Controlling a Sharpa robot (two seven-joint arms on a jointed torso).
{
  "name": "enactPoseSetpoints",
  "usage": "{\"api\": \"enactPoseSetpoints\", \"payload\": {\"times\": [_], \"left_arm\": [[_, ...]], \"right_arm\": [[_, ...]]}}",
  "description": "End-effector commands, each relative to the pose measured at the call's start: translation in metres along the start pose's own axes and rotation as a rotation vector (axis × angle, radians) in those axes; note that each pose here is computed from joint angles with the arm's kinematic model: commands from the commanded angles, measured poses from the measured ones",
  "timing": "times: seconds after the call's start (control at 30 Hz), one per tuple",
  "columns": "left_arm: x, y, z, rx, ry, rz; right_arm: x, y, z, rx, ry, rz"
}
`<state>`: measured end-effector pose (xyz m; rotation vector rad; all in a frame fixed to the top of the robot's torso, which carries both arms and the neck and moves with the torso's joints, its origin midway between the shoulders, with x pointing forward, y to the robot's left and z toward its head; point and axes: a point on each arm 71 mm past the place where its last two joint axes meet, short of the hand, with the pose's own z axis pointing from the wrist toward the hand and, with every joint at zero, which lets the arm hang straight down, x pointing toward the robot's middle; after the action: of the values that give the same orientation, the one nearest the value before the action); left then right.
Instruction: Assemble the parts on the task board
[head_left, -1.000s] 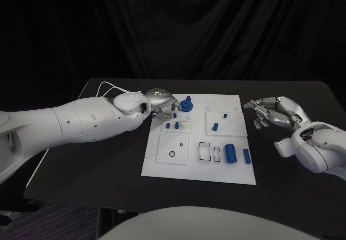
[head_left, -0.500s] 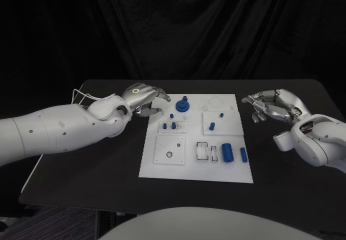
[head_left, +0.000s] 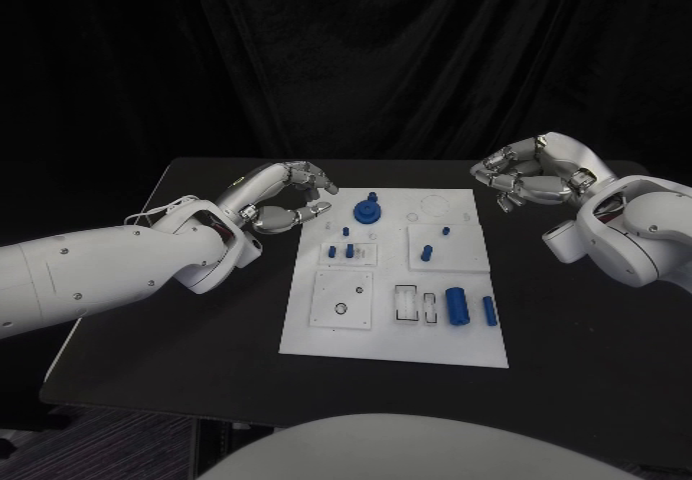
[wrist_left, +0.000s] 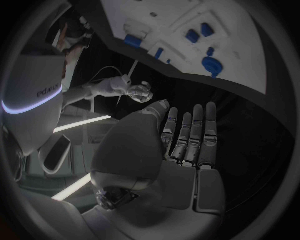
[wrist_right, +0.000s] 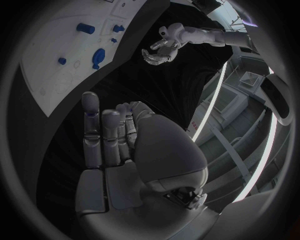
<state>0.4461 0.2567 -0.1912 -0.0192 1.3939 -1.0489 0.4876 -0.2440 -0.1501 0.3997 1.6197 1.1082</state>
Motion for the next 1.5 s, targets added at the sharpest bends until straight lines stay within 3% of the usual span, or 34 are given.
{"api": "enactPoseSetpoints", "payload": {"times": [0.03, 0.3, 0.5, 0.83, 1.5], "left_arm": [[-0.0042, -0.0048, -0.0007, 0.039, -0.067, -0.437], [-0.0078, 0.0013, 0.0006, 0.035, -0.160, -0.884], [-0.0072, 0.0029, -0.0013, 0.039, -0.181, -1.054], [-0.0050, -0.0015, -0.0039, 0.063, -0.166, -1.149], [-0.0035, 0.0003, -0.0053, 0.056, -0.133, -1.185]], "right_arm": [[0.006, 0.000, 0.007, 0.046, 0.109, -0.165], [0.012, 0.002, 0.017, 0.045, 0.161, -0.481], [0.015, -0.005, 0.015, 0.055, 0.177, -0.658], [0.019, -0.013, 0.006, 0.011, 0.102, -0.802], [0.032, -0.025, 0.002, 0.054, 0.157, -0.853]]}}
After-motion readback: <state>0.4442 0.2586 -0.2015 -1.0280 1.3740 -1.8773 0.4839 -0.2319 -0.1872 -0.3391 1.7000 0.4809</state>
